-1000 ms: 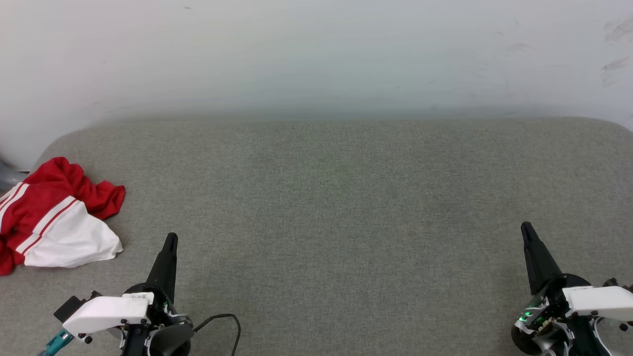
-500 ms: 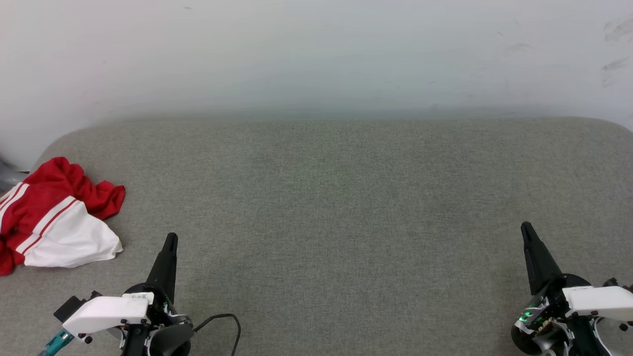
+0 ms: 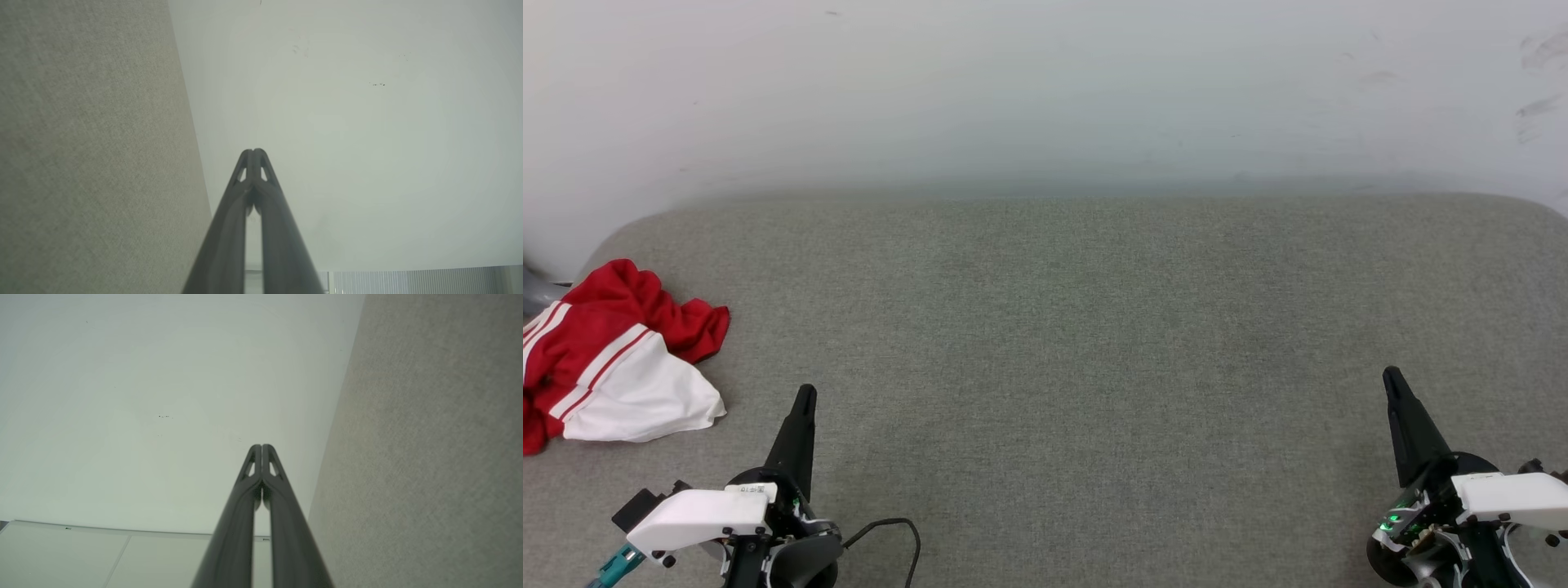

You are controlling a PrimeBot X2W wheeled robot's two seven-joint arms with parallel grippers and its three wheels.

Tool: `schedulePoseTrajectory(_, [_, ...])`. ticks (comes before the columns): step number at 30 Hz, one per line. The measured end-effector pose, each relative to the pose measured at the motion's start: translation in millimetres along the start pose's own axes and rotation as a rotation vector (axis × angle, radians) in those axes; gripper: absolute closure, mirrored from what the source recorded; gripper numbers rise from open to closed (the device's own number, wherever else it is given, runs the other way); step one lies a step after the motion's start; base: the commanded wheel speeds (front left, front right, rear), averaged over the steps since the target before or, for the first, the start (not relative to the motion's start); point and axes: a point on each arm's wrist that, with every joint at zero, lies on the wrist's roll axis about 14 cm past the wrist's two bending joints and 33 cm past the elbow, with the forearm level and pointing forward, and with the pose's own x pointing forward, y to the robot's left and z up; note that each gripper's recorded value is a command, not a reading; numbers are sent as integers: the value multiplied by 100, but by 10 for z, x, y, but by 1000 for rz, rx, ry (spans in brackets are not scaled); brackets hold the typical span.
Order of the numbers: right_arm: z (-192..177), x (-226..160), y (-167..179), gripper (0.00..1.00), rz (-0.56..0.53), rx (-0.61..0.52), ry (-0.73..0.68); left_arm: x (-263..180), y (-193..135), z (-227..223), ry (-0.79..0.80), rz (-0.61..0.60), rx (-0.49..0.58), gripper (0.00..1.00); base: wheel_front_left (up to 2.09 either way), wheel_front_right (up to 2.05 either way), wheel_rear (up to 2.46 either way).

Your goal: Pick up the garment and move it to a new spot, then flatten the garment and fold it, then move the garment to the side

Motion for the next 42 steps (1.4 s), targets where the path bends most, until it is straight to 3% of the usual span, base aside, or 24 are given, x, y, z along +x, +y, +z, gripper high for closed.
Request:
schedulePoseTrajectory(16, [0, 0, 0, 100, 0, 0, 0, 0, 0, 1, 0, 0, 0, 100, 0, 0, 0])
schedulePoseTrajectory(17, [0, 0, 0, 0, 0, 0, 0, 0, 0, 1, 0, 0, 0, 0, 0, 0, 0])
schedulePoseTrajectory(23, [12, -137, -292, 0, -87, 2, -8, -136, 300, -9, -5, 89, -7, 0, 0, 0, 0])
schedulePoseTrajectory(33, [-7, -135, -287, 0, -88, -48, -25, -159, 295, 36, -43, 87, 22, 0, 0, 0, 0])
schedulePoseTrajectory(42, [55, -141, -279, 0, -92, -205, -48, -187, 307, 216, -108, 98, 121, 0, 0, 0, 0])
